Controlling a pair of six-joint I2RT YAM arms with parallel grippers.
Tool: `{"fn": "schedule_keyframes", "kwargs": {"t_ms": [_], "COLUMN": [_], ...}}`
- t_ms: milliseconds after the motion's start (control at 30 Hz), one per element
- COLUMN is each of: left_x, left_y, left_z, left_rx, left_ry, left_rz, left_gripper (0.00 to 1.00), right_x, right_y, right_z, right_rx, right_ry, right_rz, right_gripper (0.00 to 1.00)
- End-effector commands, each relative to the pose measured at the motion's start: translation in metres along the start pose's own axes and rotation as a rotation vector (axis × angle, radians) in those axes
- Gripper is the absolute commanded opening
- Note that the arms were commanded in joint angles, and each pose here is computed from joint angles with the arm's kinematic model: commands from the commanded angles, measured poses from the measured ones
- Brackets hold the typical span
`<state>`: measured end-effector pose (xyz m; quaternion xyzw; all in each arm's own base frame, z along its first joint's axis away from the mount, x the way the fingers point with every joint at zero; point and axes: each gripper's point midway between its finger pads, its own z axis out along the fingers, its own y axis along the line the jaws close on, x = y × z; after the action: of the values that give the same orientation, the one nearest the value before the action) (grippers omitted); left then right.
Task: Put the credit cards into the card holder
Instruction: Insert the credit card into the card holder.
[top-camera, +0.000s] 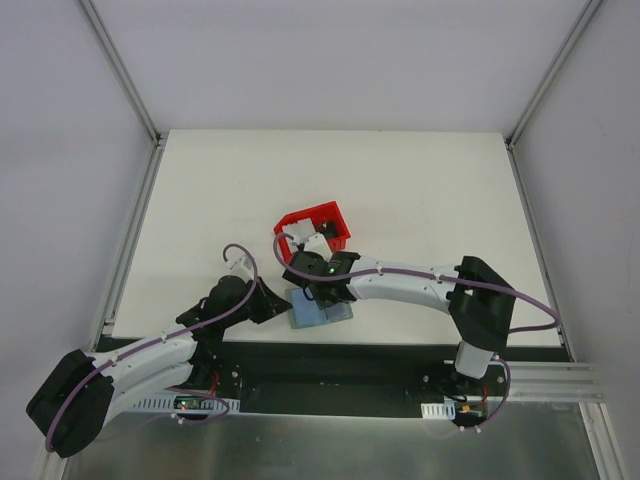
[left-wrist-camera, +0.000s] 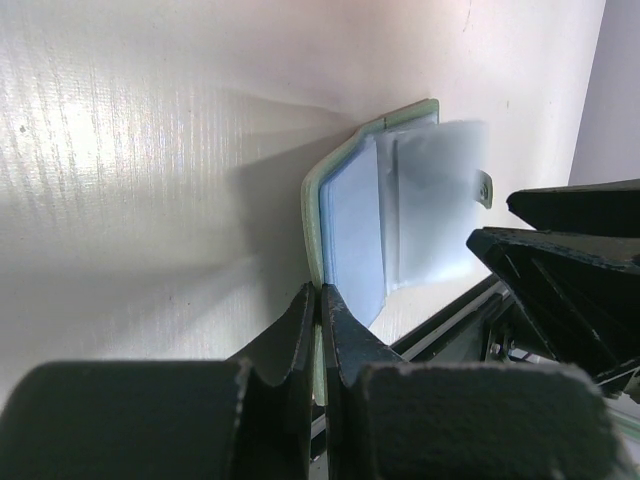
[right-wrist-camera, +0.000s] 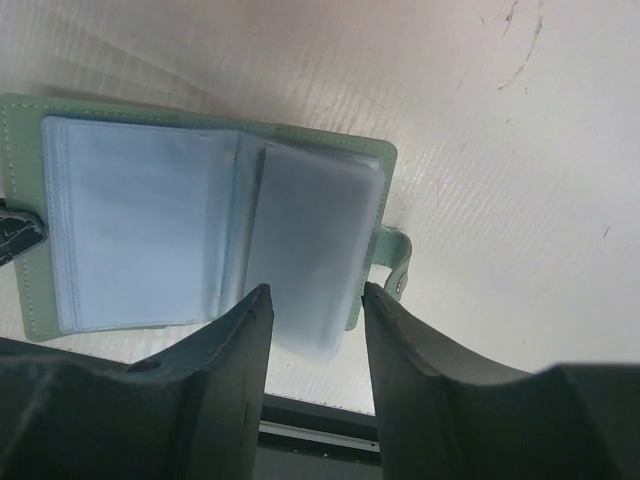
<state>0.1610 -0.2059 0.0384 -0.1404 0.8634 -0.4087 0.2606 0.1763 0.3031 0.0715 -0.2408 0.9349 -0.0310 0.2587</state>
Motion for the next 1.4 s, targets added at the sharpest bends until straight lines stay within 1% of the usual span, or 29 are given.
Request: {"fn": "schedule_keyframes", "kwargs": {"t_ms": [0,167,300,433,533,767,833,867,1000,1200,1367], "left_x": [-0.003,-0.003,-0.004,-0.003,-0.002,-0.002,-0.002,-0.002,-0.003,-0.002,-0.002], "left_y": [-0.001,0.0,0.0,0.002,0.003,0.003,0.003,0.004,0.001,0.002,0.002], "left_z": [0.0,0.0,0.0,0.0,0.0,0.0,0.0,0.0,0.0,0.001,0.0], "left_rx": [0.008,0.007,0.005,-0.002,-0.005,-0.005,-0.006,-0.009,-0.003,-0.007,-0.004], "left_ry": [-0.019,-0.021,-0.025,-0.021,-0.02,-0.02,-0.019,-0.017,-0.017,-0.015,-0.015], "left_rz": [0.019,0.014,0.016,0.013,0.015,0.013,0.014,0.014,0.016,0.015,0.013], "left_gripper": [0.0,0.0,0.0,0.0,0.0,0.0,0.0,0.0,0.0,0.0,0.0], "right_x": [-0.001,0.002,0.004,0.013,0.021,0.024,0.022,0.023,0.033,0.037,0.045], "right_y": [0.004,0.008,0.025,0.022,0.023,0.013,0.013,0.014,0.018,0.025,0.027], "right_z": [-0.001,0.004,0.005,0.014,0.021,0.016,0.015,0.016,0.026,0.032,0.039], "right_rx": [0.016,0.013,-0.109,-0.112,-0.145,-0.139,-0.152,-0.159,-0.173,-0.209,-0.228], "right_ry": [0.022,0.036,0.023,0.057,0.081,0.056,0.04,0.049,0.102,0.129,0.169], "right_rz": [-0.022,-0.03,0.021,0.057,0.11,0.137,0.152,0.156,0.166,0.175,0.202], "right_gripper": [0.44,0.44,0.46,0.48,0.48,0.52,0.56,0.56,0.54,0.5,0.5]}}
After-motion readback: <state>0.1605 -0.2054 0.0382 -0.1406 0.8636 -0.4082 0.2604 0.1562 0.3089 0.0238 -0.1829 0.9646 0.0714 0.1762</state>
